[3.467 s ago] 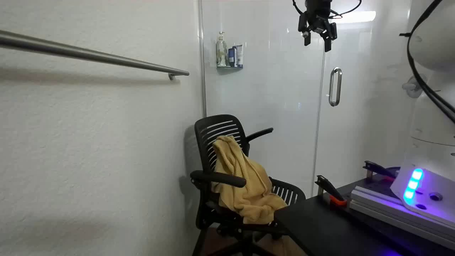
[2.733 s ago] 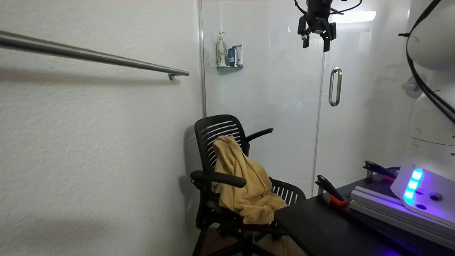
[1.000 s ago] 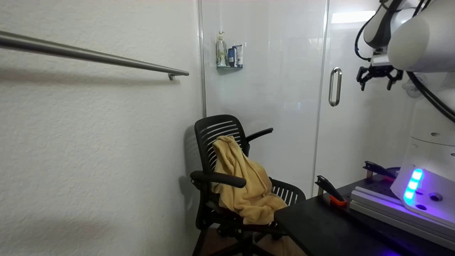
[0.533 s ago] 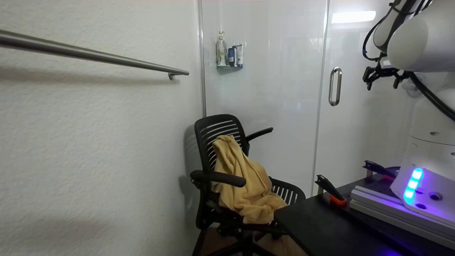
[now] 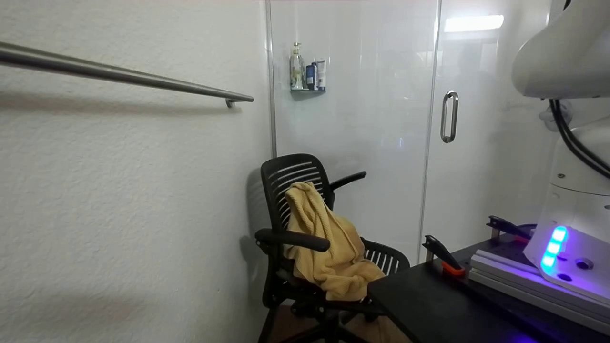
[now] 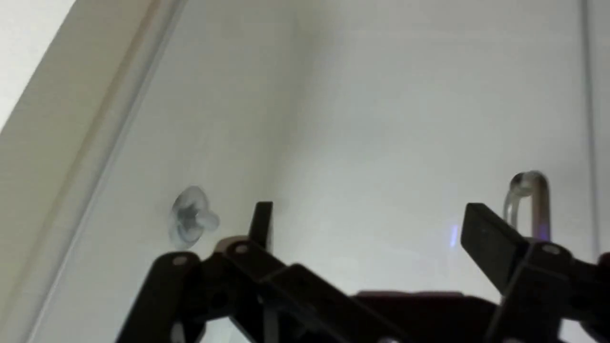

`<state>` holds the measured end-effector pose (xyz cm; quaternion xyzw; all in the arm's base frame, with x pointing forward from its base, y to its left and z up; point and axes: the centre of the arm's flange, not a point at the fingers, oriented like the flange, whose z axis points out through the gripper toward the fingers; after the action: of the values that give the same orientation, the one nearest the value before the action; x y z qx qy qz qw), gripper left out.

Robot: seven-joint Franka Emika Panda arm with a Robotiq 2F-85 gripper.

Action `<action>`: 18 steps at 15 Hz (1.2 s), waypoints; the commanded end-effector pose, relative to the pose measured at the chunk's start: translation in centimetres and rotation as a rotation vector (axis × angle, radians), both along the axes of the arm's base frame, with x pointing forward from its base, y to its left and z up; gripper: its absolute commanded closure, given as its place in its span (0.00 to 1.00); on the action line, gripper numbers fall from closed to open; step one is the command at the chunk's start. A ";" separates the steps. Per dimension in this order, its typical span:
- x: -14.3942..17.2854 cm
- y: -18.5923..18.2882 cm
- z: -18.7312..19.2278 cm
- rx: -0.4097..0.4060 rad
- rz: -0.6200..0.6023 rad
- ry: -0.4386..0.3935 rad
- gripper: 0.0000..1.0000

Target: Open the glass door of the shower.

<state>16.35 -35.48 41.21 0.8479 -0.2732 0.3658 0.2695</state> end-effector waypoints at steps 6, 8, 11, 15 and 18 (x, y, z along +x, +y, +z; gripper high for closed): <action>-3.5 -1.4 1.8 -0.023 -0.096 -0.073 0.00; -3.0 -0.4 2.2 -0.010 0.069 -0.135 0.00; -1.1 2.1 2.3 0.006 0.232 -0.172 0.00; -0.5 3.8 1.4 0.037 0.459 -0.197 0.00; 9.8 5.3 -2.0 0.125 0.561 -0.193 0.00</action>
<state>18.84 -29.09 40.32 0.8550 -0.1104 0.4862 0.1431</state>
